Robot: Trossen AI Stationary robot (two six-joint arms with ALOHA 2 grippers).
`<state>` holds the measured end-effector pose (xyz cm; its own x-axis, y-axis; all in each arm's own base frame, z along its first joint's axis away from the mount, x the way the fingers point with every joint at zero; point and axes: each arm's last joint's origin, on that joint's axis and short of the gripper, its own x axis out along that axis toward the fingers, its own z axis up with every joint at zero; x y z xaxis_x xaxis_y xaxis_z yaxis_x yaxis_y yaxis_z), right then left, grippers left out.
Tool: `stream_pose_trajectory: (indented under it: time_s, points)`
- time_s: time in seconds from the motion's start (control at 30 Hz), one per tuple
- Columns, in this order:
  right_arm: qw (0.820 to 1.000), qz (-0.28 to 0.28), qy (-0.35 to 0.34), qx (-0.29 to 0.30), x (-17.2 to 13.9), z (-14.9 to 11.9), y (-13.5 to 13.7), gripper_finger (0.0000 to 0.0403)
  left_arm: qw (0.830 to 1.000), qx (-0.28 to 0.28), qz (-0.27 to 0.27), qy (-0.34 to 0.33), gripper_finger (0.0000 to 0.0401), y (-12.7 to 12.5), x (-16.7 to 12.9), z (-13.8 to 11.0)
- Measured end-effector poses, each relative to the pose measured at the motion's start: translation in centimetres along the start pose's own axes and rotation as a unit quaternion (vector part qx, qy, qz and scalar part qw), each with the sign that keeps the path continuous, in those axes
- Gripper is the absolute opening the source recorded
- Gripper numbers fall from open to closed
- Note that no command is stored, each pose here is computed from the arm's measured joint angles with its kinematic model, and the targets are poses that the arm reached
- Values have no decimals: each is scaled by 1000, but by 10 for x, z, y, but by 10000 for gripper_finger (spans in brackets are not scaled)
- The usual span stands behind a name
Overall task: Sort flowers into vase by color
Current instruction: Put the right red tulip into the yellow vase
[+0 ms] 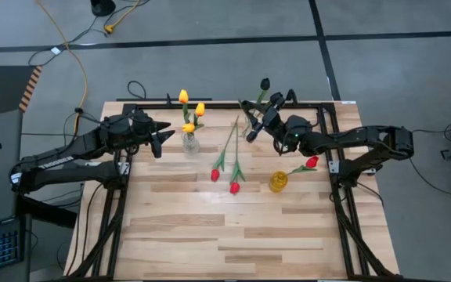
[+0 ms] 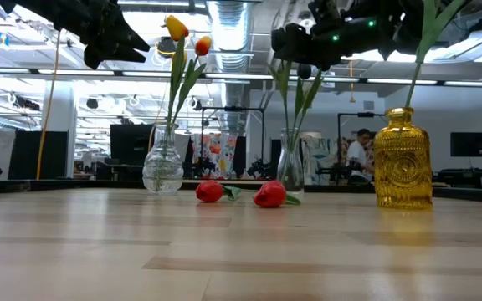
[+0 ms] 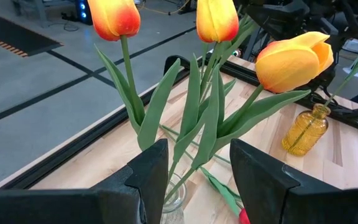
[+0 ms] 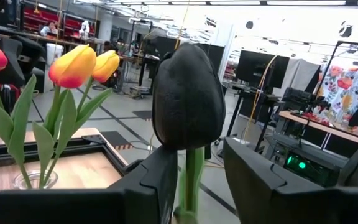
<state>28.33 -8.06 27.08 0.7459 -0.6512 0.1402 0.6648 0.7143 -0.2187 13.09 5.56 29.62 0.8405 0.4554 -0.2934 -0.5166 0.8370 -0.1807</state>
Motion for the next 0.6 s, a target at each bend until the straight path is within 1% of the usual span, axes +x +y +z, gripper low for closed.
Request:
stream_pose_trajectory:
  time_s: [0.1,0.27,0.43,0.6]
  points:
    - [1000,1,3,-2,0,-1,0,158,1000,0,0,0,160,0,0,0]
    - [999,1,44,-21,6,3,2,171,1000,1,0,0,160,0,0,0]
    - [996,12,82,-39,13,12,3,210,1000,2,0,0,160,0,0,0]
    - [994,15,93,-45,16,18,3,250,1000,2,0,0,160,0,0,0]
